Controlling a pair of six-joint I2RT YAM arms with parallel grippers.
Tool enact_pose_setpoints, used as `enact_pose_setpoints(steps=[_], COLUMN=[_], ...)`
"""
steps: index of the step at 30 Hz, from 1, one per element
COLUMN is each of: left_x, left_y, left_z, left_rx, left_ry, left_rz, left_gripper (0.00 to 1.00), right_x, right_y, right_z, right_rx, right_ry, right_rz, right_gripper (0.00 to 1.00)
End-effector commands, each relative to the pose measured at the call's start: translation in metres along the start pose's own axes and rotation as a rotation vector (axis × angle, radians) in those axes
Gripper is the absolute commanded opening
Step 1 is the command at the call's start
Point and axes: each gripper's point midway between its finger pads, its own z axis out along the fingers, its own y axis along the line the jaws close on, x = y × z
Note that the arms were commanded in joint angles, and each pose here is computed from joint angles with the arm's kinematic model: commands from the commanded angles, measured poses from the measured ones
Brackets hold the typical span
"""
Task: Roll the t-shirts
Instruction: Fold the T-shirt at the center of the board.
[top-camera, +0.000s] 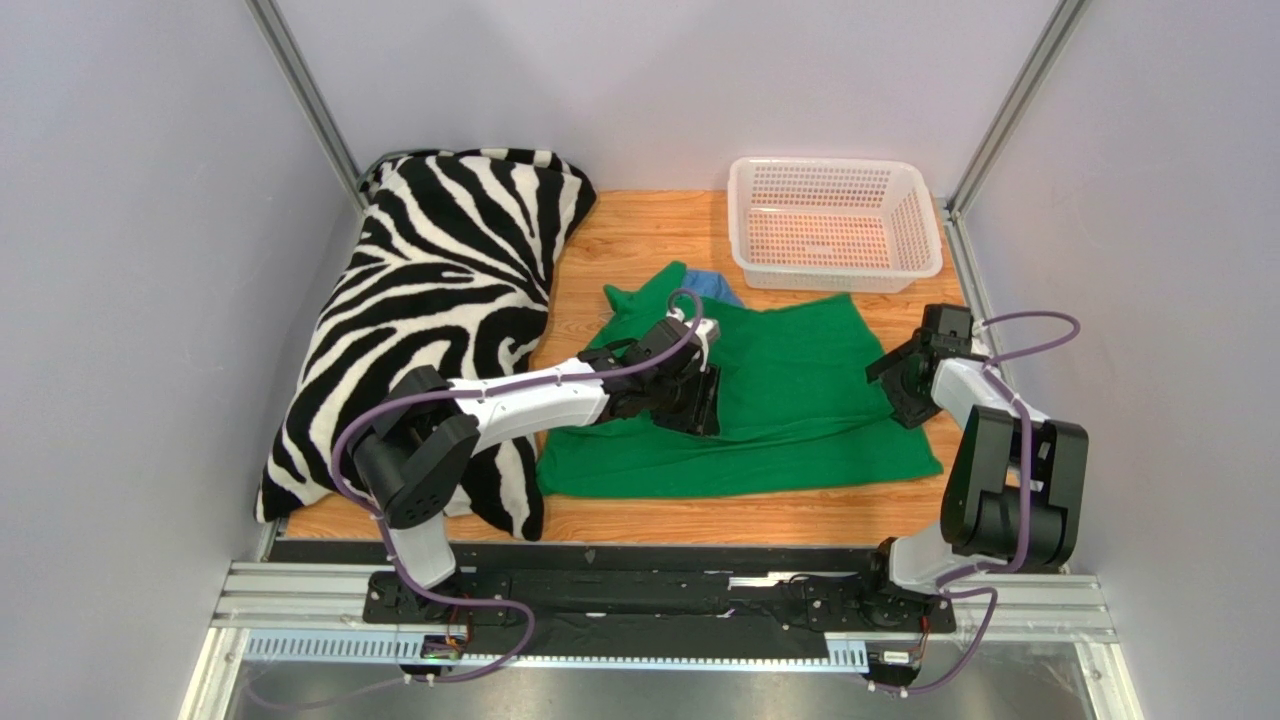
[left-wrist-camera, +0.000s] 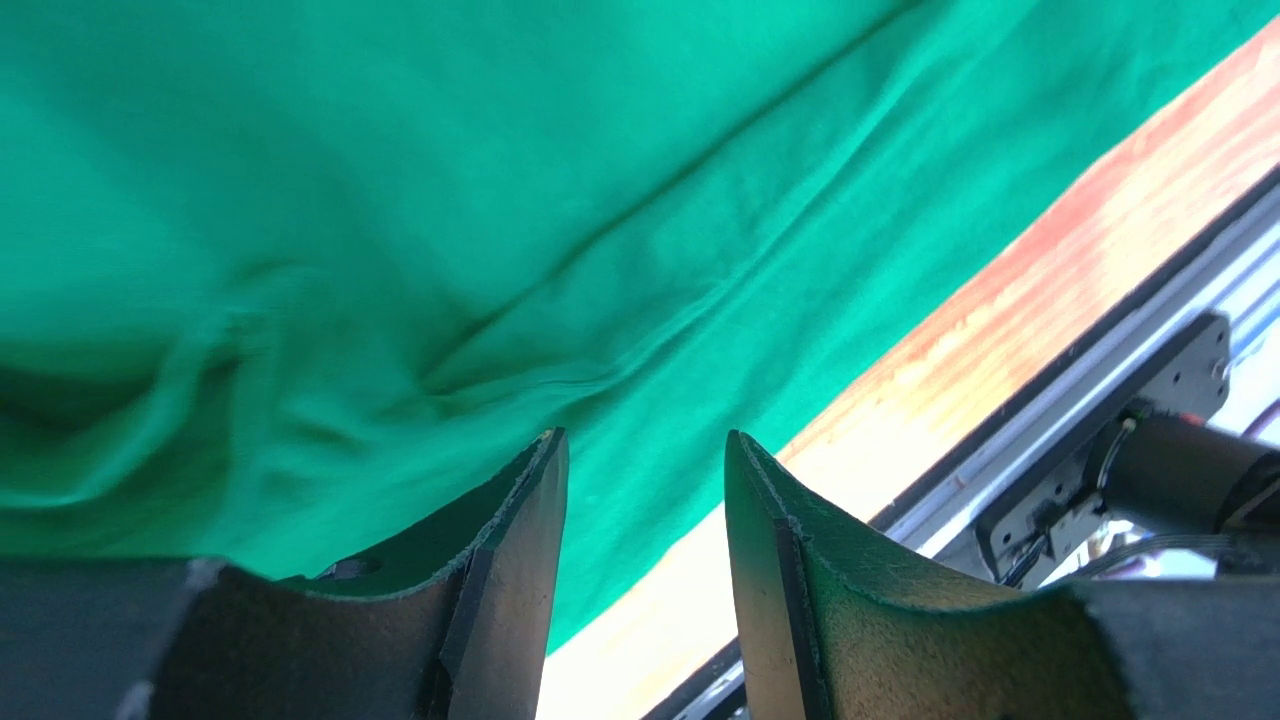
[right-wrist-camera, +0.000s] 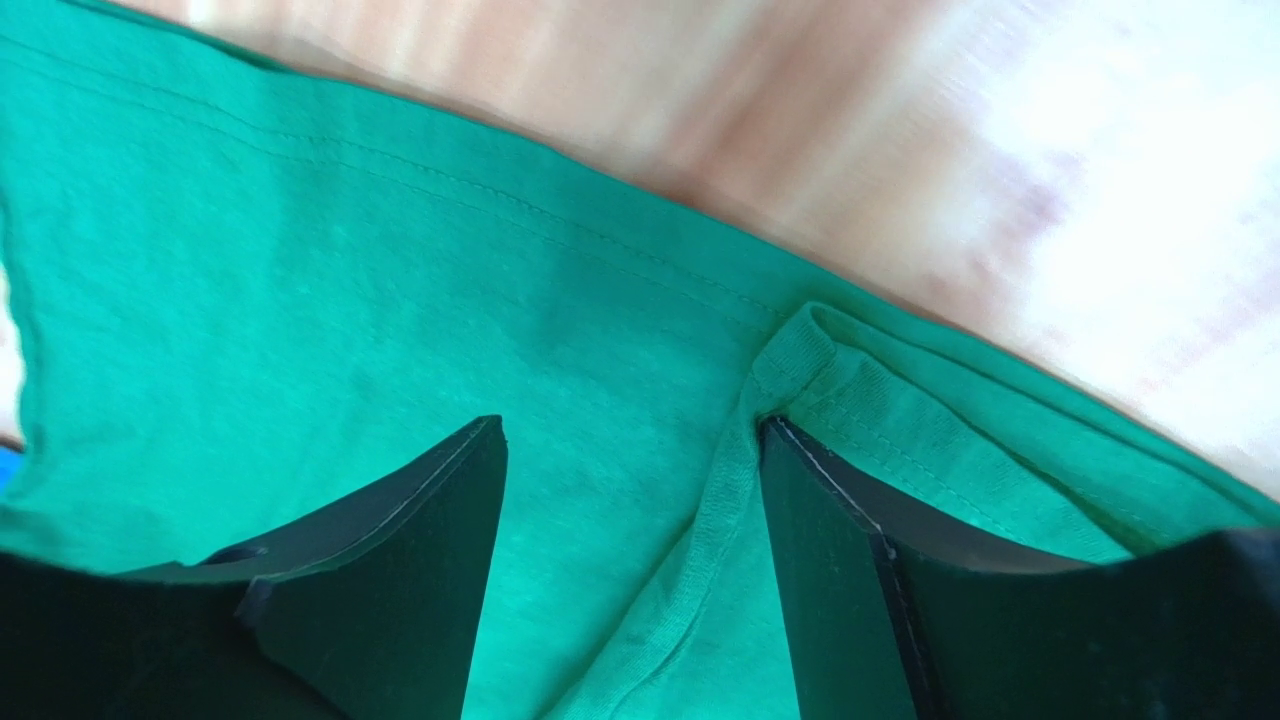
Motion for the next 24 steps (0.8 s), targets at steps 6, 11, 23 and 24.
enact_pose_setpoints(steps=[6,11,23,24], left_x=[-0.040,-0.030,0.026,0.029], left_y=[0.018,0.047,0.105,0.113], left_z=[-0.040,-0.056,-0.056,-0.054], left_rx=[0.017,-0.025,-0.247,-0.281], left_ry=[-0.099,-0.111,-0.088,-0.089], left_rz=[-0.105,-0.197,-0.363,-0.379], left_gripper=[0.50,0.36,0.00,0.00], right_x=[-0.037,-0.036,0.043,0.051], right_y=[0.047,0.047,0.015,0.009], right_z=[-0.002,-0.027,-0.047,-0.042], right_rx=[-0.115,-0.105,-0.171,-0.165], right_ry=[-0.051,-0.074,-0.038,-0.021], right_rz=[0.006,-0.041,-0.039,-0.034], right_gripper=[0.67,0.67,0.58,0.58])
